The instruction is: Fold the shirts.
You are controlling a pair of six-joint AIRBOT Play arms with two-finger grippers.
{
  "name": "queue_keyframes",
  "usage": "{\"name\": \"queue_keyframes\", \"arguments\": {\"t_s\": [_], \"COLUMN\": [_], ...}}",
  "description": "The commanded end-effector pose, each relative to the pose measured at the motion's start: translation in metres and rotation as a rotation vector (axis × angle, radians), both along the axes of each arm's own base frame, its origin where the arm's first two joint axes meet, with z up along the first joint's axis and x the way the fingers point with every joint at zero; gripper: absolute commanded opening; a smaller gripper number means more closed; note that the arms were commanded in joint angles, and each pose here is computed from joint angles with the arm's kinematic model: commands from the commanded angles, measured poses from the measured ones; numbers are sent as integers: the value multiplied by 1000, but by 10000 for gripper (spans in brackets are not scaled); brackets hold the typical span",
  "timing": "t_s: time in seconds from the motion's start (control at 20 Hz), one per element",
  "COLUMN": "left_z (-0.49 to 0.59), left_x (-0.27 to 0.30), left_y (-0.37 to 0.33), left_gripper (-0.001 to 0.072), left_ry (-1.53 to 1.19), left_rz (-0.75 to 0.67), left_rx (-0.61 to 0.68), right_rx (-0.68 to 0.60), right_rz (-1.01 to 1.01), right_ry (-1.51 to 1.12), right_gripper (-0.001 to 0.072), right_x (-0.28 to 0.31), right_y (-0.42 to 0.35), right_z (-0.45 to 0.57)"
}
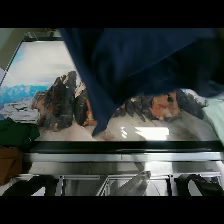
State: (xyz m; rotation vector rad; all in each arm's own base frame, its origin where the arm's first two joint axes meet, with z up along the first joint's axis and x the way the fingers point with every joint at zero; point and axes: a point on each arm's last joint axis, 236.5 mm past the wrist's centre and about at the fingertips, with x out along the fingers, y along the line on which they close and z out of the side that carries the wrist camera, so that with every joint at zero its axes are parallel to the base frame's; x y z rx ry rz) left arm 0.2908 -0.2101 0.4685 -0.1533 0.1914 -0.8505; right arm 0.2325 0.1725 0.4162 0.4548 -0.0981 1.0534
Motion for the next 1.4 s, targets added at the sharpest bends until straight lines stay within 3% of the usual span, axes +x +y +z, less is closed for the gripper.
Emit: {"name": "queue_keyframes", "arguments": {"t_s": [0.0, 0.35, 0.65, 0.7, 0.75, 0.8, 1.05, 1.35], "left_z": [25, -198, -362, -377, -386, -389, -374, -446], "left_x": [-13, 141, 230, 238, 245, 249, 219, 84], "left_y": [18, -54, -80, -76, -70, -60, 23, 53], "left_gripper": [23, 22, 23, 130, 440, 687, 709, 709], "left_ry": [-74, 370, 590, 610, 630, 642, 818, 1276], "left_rz": [39, -106, -124, -113, -97, -76, -35, -103], "left_rx": [41, 234, 298, 297, 284, 275, 268, 291], "right_rx": [1, -146, -153, -142, -129, -111, -66, -289], "right_rz": [-260, -179, -344, -358, -368, -363, -359, -403], "right_ry": [-167, 402, 909, 963, 1001, 1021, 1057, 1243], "right_gripper": [28, 28, 34, 106, 336, 452, 451, 452], "right_x": [-32, 135, 259, 266, 271, 272, 244, 200], "right_y": [-24, -14, -64, -74, -88, -100, -182, -213], "right_z": [38, -138, -365, -389, -405, -410, -379, -433]}}
